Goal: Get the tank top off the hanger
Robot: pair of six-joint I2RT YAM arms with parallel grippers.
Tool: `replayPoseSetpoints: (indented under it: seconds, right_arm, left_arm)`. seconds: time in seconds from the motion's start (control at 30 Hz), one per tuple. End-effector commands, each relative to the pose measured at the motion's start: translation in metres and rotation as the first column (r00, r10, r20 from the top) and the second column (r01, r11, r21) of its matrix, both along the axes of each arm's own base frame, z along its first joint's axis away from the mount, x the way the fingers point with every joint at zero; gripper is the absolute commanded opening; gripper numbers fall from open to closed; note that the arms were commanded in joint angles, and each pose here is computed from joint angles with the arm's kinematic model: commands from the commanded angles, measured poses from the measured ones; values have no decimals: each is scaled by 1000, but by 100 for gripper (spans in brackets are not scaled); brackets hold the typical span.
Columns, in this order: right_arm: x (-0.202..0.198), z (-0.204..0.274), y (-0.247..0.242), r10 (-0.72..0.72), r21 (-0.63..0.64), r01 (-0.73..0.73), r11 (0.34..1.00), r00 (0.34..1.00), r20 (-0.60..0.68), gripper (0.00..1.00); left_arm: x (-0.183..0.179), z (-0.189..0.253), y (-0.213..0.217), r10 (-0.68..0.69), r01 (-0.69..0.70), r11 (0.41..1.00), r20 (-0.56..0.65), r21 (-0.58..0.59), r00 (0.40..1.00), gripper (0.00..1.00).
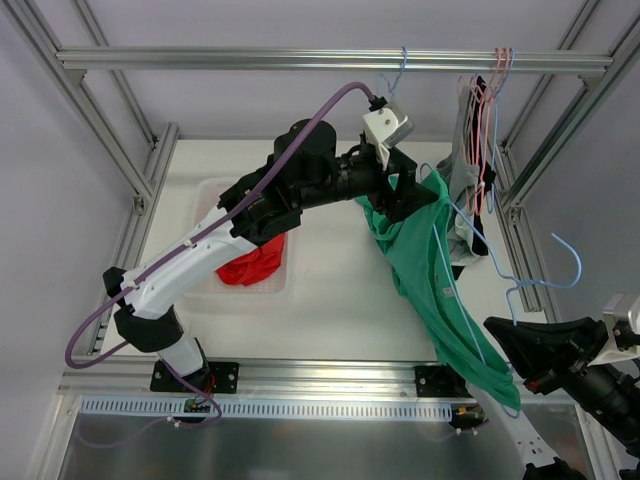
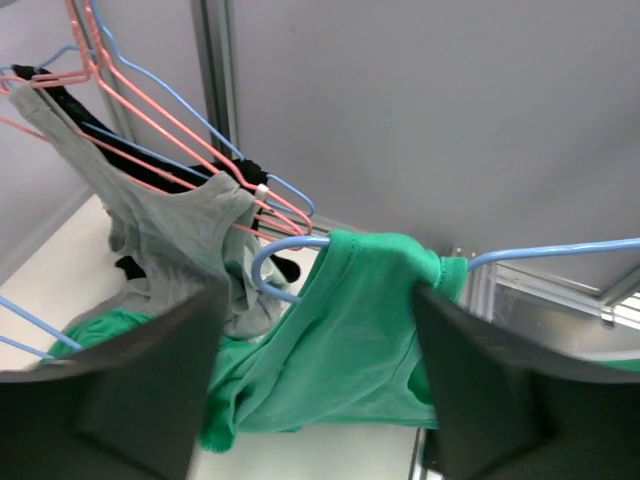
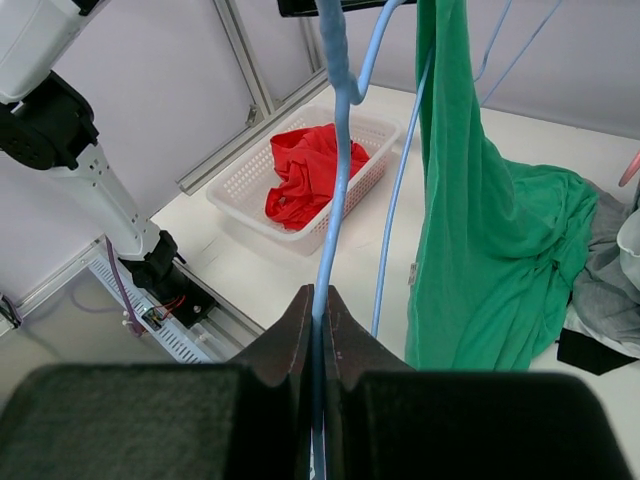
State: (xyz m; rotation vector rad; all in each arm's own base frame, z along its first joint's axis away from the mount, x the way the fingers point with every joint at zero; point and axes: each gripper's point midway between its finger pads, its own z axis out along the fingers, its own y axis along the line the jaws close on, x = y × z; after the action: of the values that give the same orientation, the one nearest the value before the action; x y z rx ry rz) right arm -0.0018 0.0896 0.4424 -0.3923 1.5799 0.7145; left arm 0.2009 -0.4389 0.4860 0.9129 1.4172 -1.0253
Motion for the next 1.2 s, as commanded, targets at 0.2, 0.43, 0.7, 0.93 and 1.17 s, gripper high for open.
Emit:
replayPoseSetpoints:
  seconds: [0.2, 0.43, 0.7, 0.93, 1.17]
  right_arm:
    - [4, 14, 6, 30, 9, -30, 1000, 999, 20, 0]
    - [7, 6, 5, 21, -7, -21, 1000, 1000, 10, 0]
    - [-5, -18, 13, 141, -77, -143, 987, 990, -21, 0]
    - [-44, 6, 36, 398, -68, -393, 917, 912, 102, 0]
    - [-31, 97, 56, 438, 30, -505, 862, 776, 454, 0]
  left_arm:
    - [-14, 11, -8, -68, 67, 996, -4, -61, 998, 7]
    - [-12, 21, 18, 15, -14, 996, 0, -87, 1000, 0]
    - [2, 53, 107, 325, -321, 919, -21, -229, 945, 0]
    - [7, 72, 208, 576, -575, 747, -106, -334, 810, 0]
    - [-30, 68, 239, 483, -476, 790, -86, -387, 872, 0]
